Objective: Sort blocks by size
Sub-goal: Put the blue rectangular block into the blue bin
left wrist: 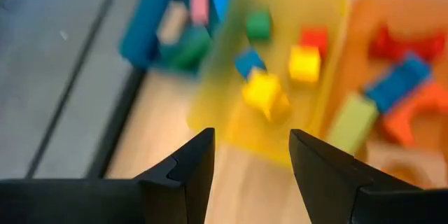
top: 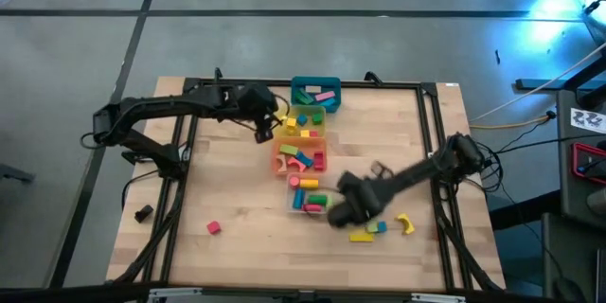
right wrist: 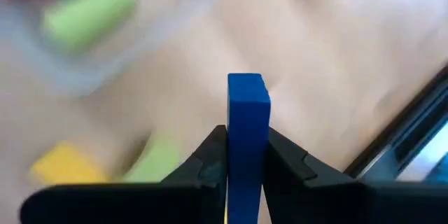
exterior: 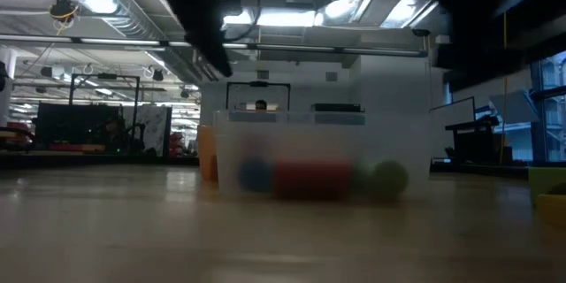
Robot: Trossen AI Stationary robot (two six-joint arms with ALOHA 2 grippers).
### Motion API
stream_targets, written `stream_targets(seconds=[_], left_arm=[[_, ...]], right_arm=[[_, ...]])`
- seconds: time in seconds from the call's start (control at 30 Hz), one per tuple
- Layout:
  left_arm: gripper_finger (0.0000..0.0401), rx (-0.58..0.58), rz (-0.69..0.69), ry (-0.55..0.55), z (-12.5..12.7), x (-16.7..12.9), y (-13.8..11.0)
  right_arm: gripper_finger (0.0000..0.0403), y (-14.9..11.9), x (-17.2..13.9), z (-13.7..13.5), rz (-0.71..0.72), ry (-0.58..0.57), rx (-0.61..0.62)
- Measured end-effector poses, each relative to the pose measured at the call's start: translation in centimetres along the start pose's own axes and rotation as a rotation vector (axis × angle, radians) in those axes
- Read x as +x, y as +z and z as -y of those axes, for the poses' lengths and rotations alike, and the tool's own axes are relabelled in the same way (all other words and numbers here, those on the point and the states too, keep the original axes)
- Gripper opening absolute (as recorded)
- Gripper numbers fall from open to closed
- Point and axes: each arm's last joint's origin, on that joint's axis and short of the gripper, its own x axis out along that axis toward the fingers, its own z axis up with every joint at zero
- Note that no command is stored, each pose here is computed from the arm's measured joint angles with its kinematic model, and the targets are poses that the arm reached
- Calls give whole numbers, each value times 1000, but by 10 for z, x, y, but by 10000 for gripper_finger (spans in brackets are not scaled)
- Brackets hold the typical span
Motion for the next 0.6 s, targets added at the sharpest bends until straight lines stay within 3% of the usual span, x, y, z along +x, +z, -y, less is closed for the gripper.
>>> stream_targets(seconds=[0.33,0.6], left_arm=[[168,39,-359,-81,31,-9,-38],[168,-79,-547,-51,53,-26,-55]], right_arm=[[63,102,24,84,137,-231,-242],[65,181,54,151,290,-167,-300]])
